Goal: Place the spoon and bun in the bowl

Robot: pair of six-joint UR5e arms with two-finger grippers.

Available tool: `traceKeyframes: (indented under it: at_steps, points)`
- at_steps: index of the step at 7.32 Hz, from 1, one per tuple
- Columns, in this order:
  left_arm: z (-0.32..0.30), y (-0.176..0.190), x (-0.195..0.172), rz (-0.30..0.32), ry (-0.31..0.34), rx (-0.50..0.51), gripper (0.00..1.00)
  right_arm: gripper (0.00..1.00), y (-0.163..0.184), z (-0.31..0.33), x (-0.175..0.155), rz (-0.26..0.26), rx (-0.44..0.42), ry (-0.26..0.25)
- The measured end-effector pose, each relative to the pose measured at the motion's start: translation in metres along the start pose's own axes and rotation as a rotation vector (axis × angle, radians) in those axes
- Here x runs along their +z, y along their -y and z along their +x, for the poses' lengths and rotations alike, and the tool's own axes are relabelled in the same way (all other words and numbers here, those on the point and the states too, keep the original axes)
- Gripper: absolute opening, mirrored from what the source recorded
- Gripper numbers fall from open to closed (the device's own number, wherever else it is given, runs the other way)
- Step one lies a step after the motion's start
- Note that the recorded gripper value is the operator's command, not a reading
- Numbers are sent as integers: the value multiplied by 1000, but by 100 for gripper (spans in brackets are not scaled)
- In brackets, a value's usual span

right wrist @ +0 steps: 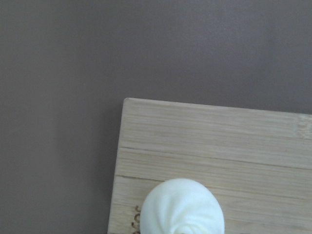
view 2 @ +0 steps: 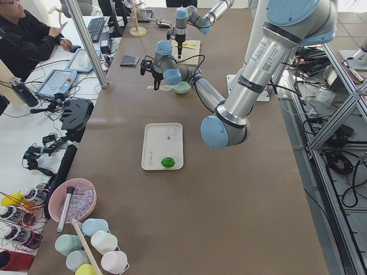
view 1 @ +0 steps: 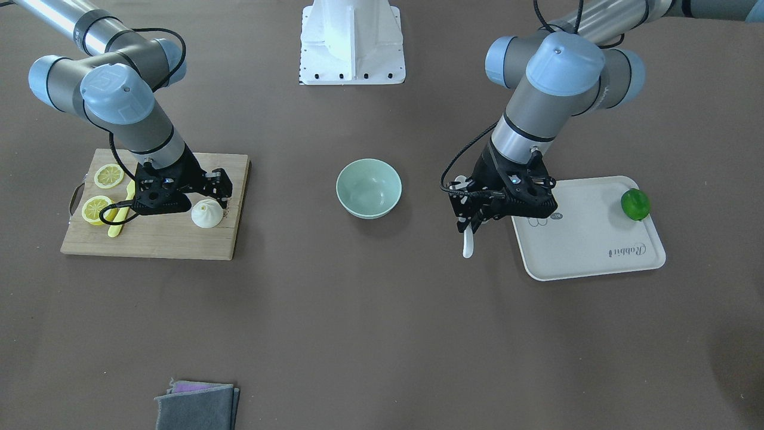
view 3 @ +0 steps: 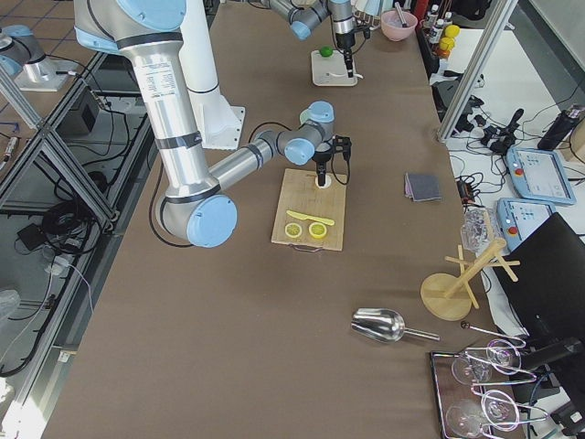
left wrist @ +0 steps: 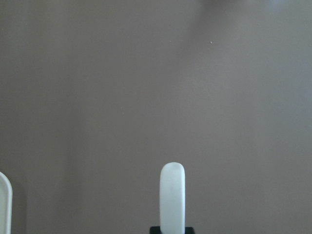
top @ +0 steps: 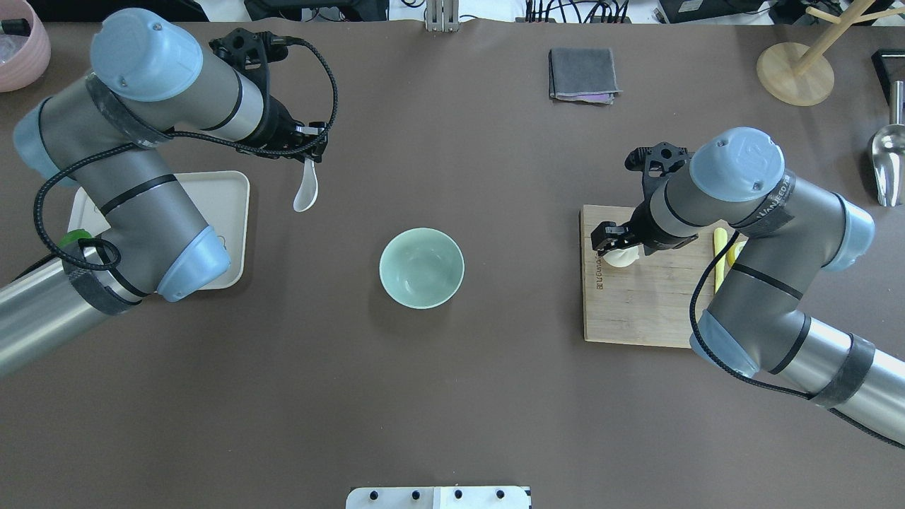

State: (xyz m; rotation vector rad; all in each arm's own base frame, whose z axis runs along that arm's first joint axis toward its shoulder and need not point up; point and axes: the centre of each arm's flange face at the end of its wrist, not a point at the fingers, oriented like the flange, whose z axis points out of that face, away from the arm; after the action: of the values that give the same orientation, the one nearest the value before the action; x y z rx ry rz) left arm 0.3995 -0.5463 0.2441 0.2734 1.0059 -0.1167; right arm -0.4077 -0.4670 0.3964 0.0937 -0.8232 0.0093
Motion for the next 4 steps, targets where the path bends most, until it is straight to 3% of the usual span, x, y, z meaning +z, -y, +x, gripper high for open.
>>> traceKeyframes:
  at_steps: [4]
  points:
    - [28,-13,5,-17,-25,-36,0,0,12,7,-11,8,18,10]
